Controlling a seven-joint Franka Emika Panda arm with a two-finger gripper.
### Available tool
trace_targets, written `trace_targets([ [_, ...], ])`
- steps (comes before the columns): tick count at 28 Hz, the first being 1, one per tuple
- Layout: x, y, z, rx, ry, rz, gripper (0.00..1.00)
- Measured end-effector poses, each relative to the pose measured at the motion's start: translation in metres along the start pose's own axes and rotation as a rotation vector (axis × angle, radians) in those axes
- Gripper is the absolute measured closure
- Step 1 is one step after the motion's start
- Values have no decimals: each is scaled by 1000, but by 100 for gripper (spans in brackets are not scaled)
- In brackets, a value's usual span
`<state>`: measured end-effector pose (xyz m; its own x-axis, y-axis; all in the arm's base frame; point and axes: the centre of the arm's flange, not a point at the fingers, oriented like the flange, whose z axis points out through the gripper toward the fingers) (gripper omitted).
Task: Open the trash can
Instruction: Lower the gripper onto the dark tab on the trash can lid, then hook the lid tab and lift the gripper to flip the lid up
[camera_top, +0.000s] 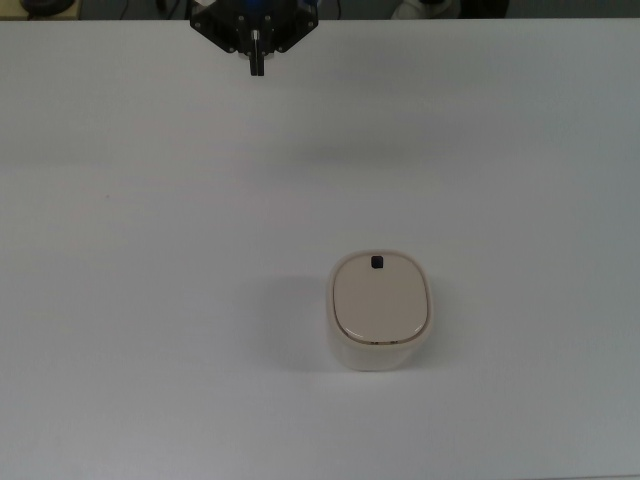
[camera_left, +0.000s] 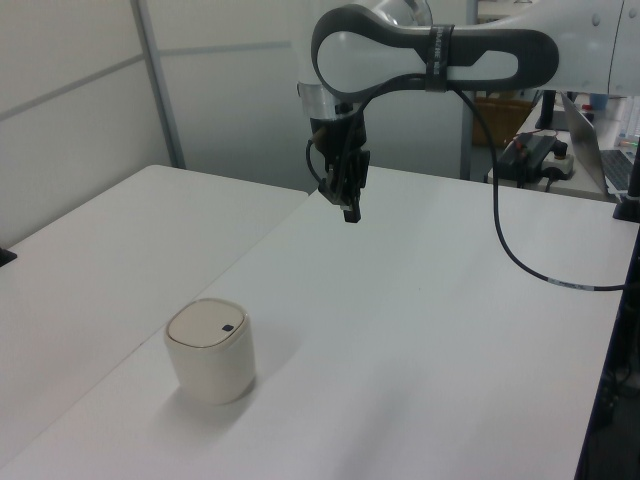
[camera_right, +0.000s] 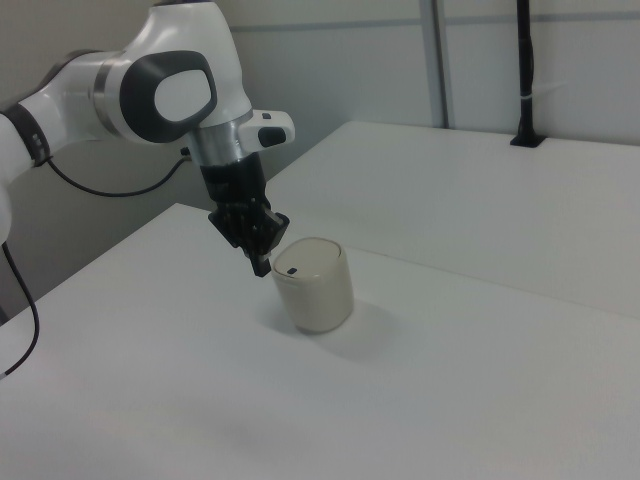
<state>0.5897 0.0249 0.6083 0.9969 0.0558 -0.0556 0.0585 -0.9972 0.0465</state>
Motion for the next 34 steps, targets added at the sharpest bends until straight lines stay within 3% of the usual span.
trace_targets([
  [6,17,-11,6,1,68,-18,99],
  [19,94,-68,85,24,224,-102,99],
  [34,129,-120,131,61,359,-105,99],
])
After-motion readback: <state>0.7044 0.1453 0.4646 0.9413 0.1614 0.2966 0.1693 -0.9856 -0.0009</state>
